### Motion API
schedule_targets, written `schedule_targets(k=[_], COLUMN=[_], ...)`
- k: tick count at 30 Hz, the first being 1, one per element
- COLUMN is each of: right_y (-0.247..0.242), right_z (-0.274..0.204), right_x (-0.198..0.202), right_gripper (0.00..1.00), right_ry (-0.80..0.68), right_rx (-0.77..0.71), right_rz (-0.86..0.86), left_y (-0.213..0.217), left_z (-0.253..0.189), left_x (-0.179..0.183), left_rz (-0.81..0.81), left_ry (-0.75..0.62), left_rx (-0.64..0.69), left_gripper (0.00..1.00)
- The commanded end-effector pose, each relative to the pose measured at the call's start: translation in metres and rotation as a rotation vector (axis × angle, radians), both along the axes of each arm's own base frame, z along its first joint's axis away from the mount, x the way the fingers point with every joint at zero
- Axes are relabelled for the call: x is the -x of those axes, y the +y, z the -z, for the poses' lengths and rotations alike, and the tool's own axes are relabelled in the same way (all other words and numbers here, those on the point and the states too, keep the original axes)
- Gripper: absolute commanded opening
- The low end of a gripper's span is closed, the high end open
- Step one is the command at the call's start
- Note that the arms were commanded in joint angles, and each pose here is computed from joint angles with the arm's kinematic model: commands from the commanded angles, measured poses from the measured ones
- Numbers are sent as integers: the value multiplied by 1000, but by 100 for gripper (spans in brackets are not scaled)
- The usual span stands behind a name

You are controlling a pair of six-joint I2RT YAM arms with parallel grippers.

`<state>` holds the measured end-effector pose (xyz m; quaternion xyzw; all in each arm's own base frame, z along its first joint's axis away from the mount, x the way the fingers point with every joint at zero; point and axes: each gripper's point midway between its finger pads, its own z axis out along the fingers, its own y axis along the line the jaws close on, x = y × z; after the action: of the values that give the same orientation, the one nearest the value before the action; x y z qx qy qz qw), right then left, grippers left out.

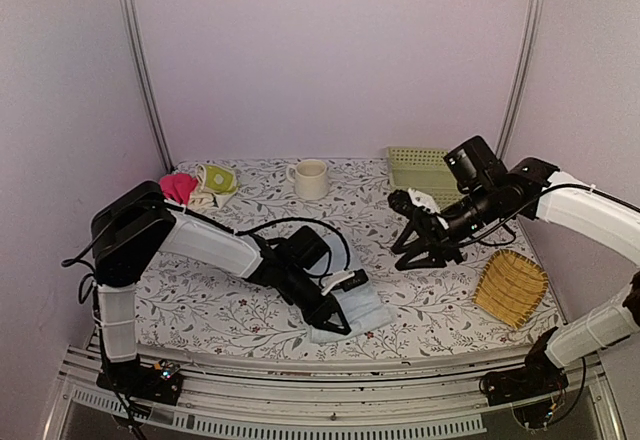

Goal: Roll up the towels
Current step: Roll the towel at the center of the board.

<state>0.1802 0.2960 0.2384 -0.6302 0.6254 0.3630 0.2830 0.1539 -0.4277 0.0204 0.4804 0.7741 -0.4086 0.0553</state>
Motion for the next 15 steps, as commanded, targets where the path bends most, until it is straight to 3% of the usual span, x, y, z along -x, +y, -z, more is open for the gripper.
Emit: schedule_targets(k=[1,8,15], right_y=[6,33,54], right_z=[59,110,155], right_x=[16,26,28], right_gripper=[41,49,49], right_ry=[-123,-206,-286], right_rx=[158,270,328], right_rz=[-69,-119,-180], left_y=[29,33,39], left_z=[45,47,50], left_x=[18,12,6], left_rz=[-59,-103,-130], left_ry=[241,256,245], left_rx=[-170,-171,-172], left_gripper=[0,0,0])
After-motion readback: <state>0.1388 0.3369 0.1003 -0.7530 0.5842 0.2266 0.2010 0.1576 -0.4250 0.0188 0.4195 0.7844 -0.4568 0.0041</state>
